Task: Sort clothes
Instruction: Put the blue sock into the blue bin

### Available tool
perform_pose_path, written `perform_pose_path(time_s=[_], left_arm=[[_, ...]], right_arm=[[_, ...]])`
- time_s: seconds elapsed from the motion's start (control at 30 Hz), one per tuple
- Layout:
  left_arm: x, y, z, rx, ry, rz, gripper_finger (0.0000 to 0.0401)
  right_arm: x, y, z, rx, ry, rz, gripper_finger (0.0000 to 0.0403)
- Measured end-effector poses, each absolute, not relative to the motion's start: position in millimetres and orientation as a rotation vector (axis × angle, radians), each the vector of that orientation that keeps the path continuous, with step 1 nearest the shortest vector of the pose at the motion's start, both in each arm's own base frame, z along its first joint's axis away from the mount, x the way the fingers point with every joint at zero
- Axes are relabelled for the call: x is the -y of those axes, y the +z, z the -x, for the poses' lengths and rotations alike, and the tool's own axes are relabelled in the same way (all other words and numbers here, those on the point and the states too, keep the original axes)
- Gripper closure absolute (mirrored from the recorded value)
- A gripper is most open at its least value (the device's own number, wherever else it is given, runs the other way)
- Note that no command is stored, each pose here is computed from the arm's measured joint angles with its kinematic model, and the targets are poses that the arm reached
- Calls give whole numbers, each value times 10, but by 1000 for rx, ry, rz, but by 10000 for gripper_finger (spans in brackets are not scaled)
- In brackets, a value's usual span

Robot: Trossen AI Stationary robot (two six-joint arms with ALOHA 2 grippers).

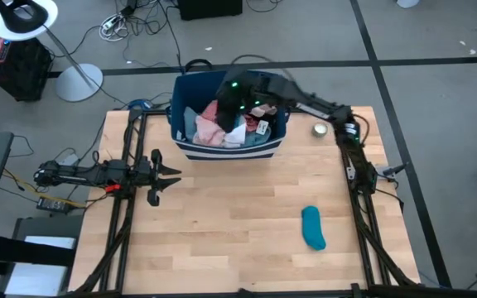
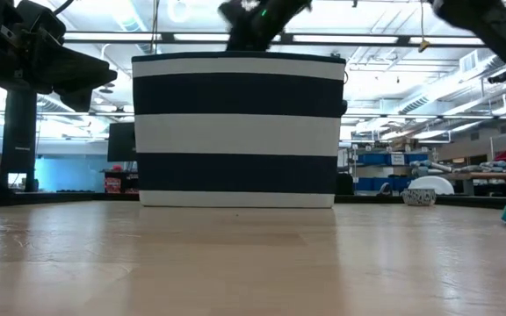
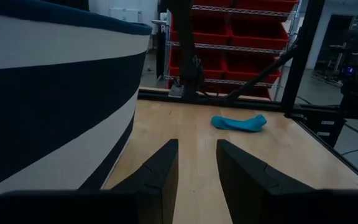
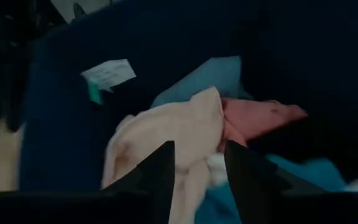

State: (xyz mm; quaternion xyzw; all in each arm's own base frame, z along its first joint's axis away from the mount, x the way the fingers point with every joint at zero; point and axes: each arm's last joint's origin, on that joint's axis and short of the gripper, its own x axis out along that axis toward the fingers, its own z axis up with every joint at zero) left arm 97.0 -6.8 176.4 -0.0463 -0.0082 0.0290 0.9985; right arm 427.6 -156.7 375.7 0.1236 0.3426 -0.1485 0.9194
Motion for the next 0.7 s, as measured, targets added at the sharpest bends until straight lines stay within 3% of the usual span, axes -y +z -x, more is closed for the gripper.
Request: perform_pose_path(time_s=[0.4,0.7], left_arm=[[68,1764,-970,16,58,92,286],[68,1764,-970,16,58,92,286]], right_arm=[[1038,4596,-3384,-712,-331,-204,270],[331,4738,-2855,-784,-466,-115,270]])
